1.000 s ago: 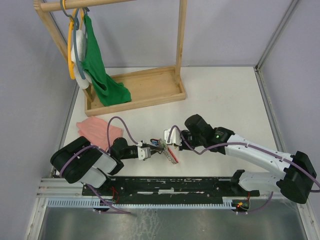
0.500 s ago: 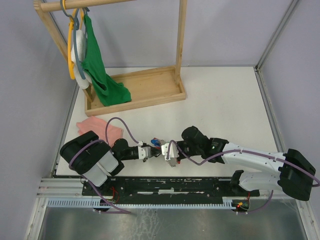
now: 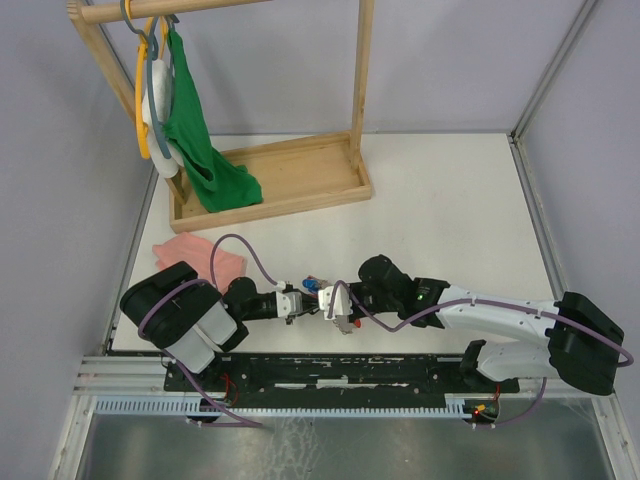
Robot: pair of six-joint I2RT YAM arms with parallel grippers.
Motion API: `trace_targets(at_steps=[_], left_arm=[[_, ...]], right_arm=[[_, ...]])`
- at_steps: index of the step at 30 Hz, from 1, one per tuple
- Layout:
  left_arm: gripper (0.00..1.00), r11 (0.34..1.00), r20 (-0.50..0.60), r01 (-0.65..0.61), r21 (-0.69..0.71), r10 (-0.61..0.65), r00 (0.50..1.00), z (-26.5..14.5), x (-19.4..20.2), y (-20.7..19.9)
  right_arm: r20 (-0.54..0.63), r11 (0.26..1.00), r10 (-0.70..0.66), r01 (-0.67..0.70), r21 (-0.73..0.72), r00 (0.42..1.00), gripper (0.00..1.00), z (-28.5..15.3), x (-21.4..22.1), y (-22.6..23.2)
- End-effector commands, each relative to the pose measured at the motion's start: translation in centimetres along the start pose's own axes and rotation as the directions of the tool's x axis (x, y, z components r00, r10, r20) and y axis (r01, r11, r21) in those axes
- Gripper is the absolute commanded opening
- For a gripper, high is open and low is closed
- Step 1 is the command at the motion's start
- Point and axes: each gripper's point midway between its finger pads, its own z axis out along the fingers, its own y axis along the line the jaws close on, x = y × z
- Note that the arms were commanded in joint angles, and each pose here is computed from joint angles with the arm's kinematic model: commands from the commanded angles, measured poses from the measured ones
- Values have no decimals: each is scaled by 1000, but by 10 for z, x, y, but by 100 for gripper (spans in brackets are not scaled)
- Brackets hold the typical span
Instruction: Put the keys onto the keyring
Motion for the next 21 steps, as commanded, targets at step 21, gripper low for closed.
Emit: trace_targets(at_steps=[21], left_arm=[[3, 989, 167, -124, -86, 137, 976, 2, -52, 22]], right_arm=[[78, 996, 70, -74, 44, 994, 1, 12, -11, -4]])
